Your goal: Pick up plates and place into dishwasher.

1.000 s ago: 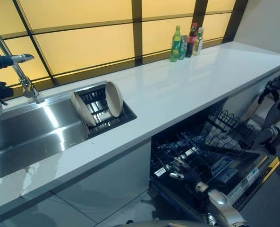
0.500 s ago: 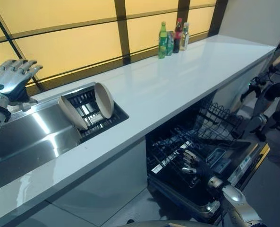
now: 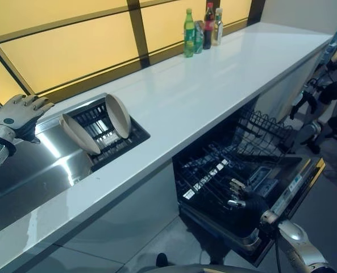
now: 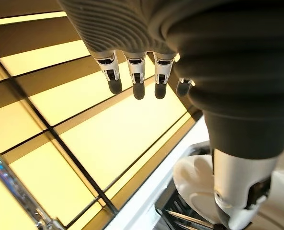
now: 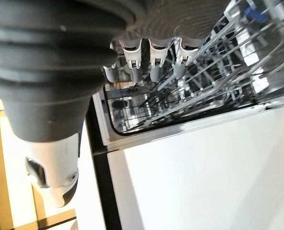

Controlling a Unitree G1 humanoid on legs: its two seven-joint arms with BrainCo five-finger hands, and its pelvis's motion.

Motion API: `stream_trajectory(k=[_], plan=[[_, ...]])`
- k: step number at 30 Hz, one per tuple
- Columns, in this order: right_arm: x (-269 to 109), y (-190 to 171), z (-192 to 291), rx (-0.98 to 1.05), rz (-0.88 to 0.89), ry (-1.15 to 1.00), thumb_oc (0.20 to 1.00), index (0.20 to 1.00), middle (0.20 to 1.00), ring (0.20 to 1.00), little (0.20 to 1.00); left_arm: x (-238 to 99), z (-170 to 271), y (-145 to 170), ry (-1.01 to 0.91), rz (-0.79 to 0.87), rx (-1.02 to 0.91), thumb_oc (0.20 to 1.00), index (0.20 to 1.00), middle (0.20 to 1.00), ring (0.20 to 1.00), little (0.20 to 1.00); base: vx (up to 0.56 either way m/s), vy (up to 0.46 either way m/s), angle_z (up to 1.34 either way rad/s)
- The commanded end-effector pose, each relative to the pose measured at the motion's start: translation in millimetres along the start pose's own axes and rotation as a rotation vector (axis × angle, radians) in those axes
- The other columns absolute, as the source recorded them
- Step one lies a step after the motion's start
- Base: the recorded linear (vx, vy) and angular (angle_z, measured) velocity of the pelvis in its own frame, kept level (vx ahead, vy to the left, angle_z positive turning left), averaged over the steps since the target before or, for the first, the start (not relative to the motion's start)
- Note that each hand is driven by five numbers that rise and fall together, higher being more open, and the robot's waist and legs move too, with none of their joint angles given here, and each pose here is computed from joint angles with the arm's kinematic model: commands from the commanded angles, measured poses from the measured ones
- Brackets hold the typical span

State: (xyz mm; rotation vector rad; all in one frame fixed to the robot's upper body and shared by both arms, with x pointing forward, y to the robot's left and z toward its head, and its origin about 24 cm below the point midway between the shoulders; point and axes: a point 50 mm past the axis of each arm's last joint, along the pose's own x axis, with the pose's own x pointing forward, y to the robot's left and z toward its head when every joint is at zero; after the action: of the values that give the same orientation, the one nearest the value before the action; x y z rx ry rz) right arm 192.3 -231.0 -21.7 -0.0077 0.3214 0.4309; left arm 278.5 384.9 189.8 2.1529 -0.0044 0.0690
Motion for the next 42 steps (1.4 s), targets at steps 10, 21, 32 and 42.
stream_trajectory(k=[10, 21, 32, 42], plan=[[11, -10, 54, -0.08, 0.05, -0.202, 1.0, 1.0, 1.0, 1.0, 1.0, 12, -14, 13, 0.073, 0.122, 0.043, 1.0, 1.0, 1.0, 1.0, 1.0, -0.03, 0.053, -0.04], [12, -23, 71, -0.119, 0.011, -0.244, 1.0, 1.0, 1.0, 1.0, 1.0, 20, -8, 11, 0.071, 0.093, 0.077, 1.0, 1.0, 1.0, 1.0, 1.0, -0.06, 0.047, -0.01], [16, -31, 92, -0.15, -0.02, -0.311, 1.0, 1.0, 1.0, 1.0, 1.0, 33, -12, 19, 0.116, 0.075, 0.13, 1.0, 1.0, 1.0, 1.0, 1.0, -0.08, 0.025, -0.02], [16, -26, 97, -0.134, -0.028, -0.381, 1.0, 1.0, 1.0, 1.0, 1.0, 32, -25, 22, 0.192, 0.002, 0.097, 0.2, 0.2, 0.2, 0.2, 0.2, -0.03, -0.029, 0.0]])
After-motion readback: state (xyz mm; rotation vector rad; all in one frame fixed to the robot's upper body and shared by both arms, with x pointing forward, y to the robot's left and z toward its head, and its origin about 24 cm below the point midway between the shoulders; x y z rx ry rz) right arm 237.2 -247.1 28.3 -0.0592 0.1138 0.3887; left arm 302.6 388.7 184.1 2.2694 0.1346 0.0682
